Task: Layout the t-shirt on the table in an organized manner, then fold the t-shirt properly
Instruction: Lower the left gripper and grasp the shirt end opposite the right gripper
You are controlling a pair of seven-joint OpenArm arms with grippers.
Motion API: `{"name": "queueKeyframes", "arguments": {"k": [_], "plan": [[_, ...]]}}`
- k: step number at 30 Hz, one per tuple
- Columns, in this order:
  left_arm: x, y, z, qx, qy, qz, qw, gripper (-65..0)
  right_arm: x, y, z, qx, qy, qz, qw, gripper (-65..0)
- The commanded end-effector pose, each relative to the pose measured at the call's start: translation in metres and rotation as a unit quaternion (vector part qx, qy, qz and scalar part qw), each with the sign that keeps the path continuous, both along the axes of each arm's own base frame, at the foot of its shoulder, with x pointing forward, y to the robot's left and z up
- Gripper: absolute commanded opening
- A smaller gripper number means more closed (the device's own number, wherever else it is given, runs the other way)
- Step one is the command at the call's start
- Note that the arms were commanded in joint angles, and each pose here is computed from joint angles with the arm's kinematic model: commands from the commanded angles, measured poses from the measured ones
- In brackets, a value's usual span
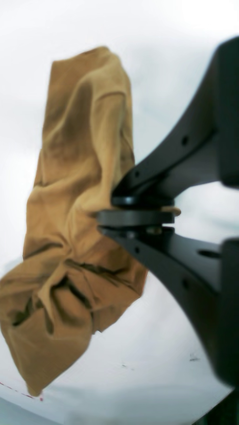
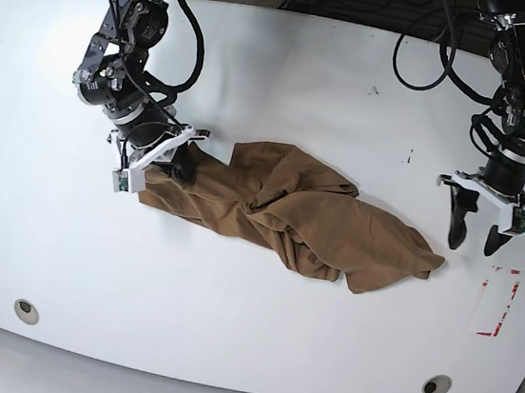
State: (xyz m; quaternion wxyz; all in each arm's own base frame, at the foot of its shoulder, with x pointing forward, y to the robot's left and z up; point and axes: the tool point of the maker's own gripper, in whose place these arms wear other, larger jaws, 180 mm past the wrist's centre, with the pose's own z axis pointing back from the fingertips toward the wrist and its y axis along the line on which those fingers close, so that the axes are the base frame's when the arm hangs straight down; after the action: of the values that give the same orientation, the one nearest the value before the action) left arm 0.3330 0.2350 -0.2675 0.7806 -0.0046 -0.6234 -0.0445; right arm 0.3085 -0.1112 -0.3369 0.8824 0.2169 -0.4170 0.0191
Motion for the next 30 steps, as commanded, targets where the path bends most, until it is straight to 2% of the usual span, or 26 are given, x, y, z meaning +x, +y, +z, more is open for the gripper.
{"name": "queueKeyframes", "arguments": {"k": [1,4,10,17,25,30], "plan": [[0.012,0.002,0.022,-0.005,-0.033,0.005,0.999,-18.7,0.007,0.000,0.015,0.005,-0.029,0.001,0.9996,-64.9],[0.019,-0.001,0.015,-0.022,-0.022,0.011,0.999,-14.0,0.007,0.000,0.014,0.005,-0.028,0.001,0.9996,-64.9],[0.035,-0.001,0.016,-0.032,-0.018,0.015,0.999,-14.0,0.007,0.000,0.014,0.005,-0.028,0.000,0.9996,-64.9],[0.061,0.009,-0.001,-0.052,0.016,0.025,0.998,-13.9,0.007,0.000,0.013,0.004,-0.027,0.001,0.9996,-64.9],[0.080,0.040,-0.022,-0.054,0.052,0.043,0.996,-13.6,0.007,0.000,0.014,0.004,-0.028,0.001,0.9996,-64.9],[0.088,0.045,-0.041,-0.053,0.084,0.039,0.994,-13.6,0.007,-0.002,0.013,0.000,-0.027,0.001,0.9996,-64.9]]}}
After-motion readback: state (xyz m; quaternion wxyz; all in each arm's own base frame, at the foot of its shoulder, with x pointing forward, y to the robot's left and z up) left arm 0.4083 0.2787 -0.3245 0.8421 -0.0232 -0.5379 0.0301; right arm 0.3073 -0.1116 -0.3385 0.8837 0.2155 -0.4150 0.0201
